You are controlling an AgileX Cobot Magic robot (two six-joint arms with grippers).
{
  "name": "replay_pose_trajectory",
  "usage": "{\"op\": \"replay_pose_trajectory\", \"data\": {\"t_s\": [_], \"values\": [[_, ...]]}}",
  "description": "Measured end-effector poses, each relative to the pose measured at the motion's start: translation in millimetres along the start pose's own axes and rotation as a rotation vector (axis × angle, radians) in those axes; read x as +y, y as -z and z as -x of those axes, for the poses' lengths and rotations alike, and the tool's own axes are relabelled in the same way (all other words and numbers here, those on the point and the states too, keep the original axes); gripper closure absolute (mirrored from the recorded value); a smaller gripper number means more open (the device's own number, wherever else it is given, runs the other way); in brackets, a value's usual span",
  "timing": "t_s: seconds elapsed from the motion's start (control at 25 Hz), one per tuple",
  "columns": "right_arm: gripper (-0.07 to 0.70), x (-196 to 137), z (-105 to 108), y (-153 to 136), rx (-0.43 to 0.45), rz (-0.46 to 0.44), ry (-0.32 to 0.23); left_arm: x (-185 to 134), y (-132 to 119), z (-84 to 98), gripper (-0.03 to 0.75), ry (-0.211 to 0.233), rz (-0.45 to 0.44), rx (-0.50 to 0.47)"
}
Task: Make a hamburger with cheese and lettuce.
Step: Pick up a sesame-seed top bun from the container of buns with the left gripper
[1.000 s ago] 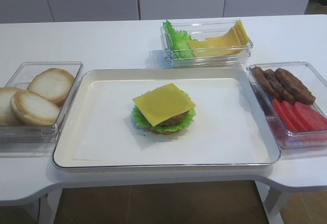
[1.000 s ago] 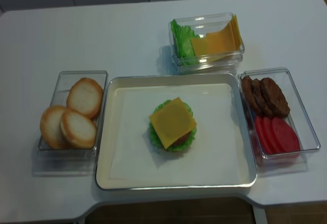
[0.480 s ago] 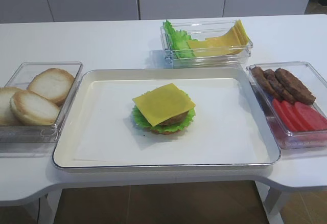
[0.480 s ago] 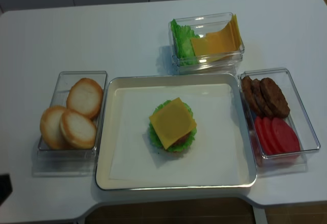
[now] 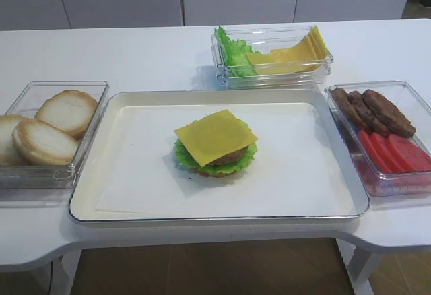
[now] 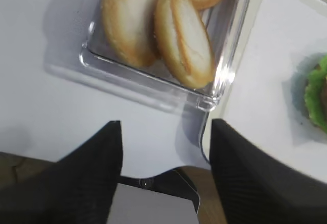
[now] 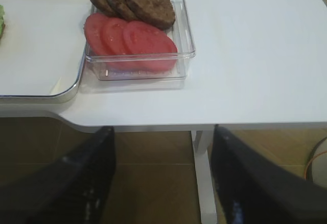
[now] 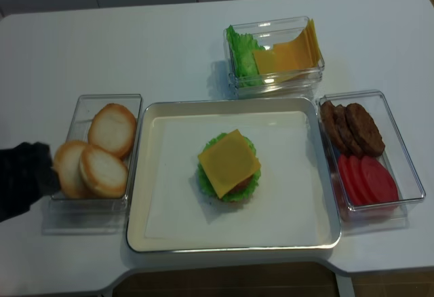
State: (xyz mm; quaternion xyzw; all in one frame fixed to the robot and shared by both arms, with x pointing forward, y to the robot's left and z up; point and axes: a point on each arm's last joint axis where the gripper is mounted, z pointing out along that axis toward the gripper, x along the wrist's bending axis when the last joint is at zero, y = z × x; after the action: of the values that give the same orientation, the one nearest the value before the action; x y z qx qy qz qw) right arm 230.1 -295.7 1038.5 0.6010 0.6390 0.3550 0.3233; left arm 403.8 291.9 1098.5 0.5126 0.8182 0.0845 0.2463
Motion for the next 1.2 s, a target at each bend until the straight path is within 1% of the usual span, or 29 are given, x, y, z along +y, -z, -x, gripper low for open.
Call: {"op": "replay_pose_trajectory", "data": {"t_s": [0.08, 0.2, 0.28, 0.44, 0.6, 0.68, 1.0, 1.08, 1.2], "values": [[0.181, 0, 0, 0, 0.000, 0.000, 0.000, 8, -14, 2.5, 0.316, 0.043, -0.019, 0.009], [0.181, 0, 0, 0, 0.000, 0.000, 0.000, 18, -33, 6.9, 0.316, 0.084, -0.031, -0.003], [0.181, 0, 0, 0, 0.000, 0.000, 0.000, 24, -44, 9.5, 0.316, 0.105, -0.038, -0.013], [0.181, 0, 0, 0, 0.000, 0.000, 0.000, 32, -67, 11.6, 0.316, 0.133, -0.067, -0.007], [0.181, 0, 0, 0, 0.000, 0.000, 0.000, 36, -85, 11.6, 0.316, 0.149, -0.101, 0.010], [0.181, 0, 0, 0, 0.000, 0.000, 0.000, 38, -90, 11.7, 0.316, 0.153, -0.101, 0.012], [0.181, 0, 0, 0, 0.000, 0.000, 0.000, 44, -91, 14.7, 0.316, 0.169, -0.043, -0.018], [0.181, 0, 0, 0, 0.000, 0.000, 0.000, 45, -93, 15.2, 0.316, 0.174, -0.047, -0.021], [0.181, 0, 0, 0, 0.000, 0.000, 0.000, 44, -99, 14.7, 0.316, 0.182, -0.076, -0.010]]}}
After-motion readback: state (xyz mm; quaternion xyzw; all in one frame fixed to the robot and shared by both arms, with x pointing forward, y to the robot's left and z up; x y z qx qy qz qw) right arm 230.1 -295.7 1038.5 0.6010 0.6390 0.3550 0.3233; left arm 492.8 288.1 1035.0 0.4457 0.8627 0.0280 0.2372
